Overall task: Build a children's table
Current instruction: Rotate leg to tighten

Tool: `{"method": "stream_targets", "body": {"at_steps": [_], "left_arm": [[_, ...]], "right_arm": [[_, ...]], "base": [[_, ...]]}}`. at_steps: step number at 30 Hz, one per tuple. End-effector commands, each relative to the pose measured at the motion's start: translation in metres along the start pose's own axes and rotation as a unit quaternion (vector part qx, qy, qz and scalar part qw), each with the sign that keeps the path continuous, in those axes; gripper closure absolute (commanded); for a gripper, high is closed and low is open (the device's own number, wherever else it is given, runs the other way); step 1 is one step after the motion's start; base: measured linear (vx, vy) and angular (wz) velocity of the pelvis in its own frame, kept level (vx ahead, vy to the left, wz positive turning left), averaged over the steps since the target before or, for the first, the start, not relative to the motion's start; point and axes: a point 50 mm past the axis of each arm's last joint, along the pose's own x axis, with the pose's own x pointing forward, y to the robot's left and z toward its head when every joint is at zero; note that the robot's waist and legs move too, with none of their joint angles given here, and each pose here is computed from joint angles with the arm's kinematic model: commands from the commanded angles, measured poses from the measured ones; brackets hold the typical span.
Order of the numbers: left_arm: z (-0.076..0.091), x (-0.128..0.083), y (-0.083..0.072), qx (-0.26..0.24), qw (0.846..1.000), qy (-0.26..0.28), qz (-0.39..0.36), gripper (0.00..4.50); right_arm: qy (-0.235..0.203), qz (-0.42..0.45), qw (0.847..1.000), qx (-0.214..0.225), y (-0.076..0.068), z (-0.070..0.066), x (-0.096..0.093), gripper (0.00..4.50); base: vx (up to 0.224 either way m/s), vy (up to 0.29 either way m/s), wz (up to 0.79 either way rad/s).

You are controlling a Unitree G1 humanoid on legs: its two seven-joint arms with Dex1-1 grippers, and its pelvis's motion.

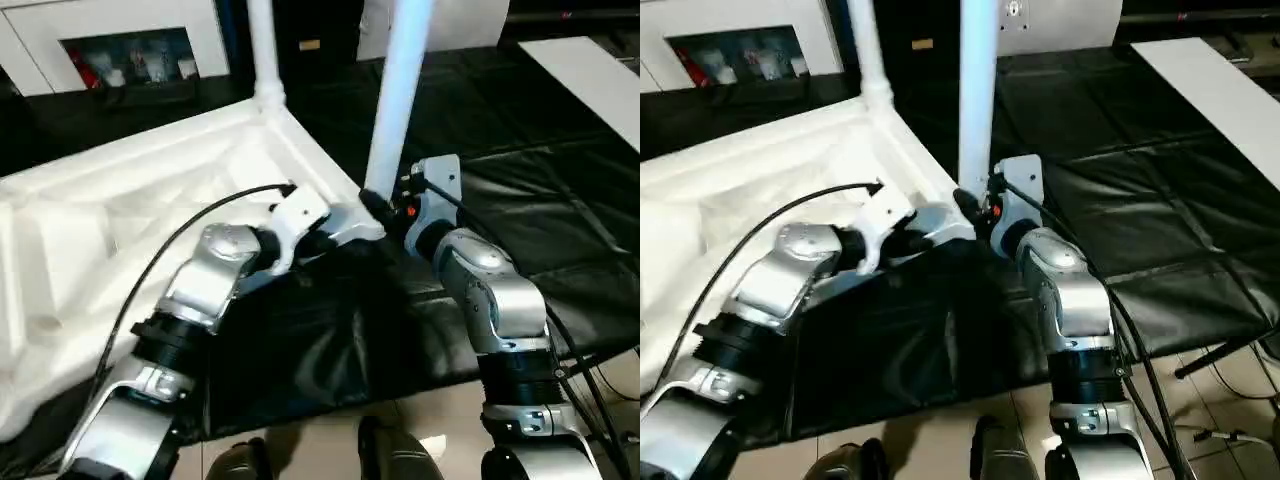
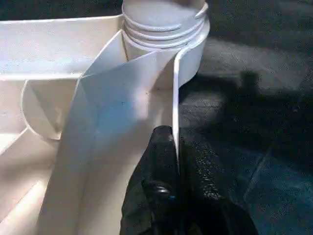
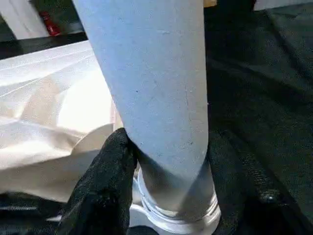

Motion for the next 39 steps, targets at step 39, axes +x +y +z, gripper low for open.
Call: {"method": "stream_targets", "body": {"at_steps": [39], "left_arm": [[-0.022,-0.044,-0.011,0.205,0.930,0.000,-0.305,4.50]], "right_arm": [[0.094,0.465,0.868,-0.145,-0.048,-0.004,-0.063,2.40]], "base": [[0.002,0.000,0.00]]}}
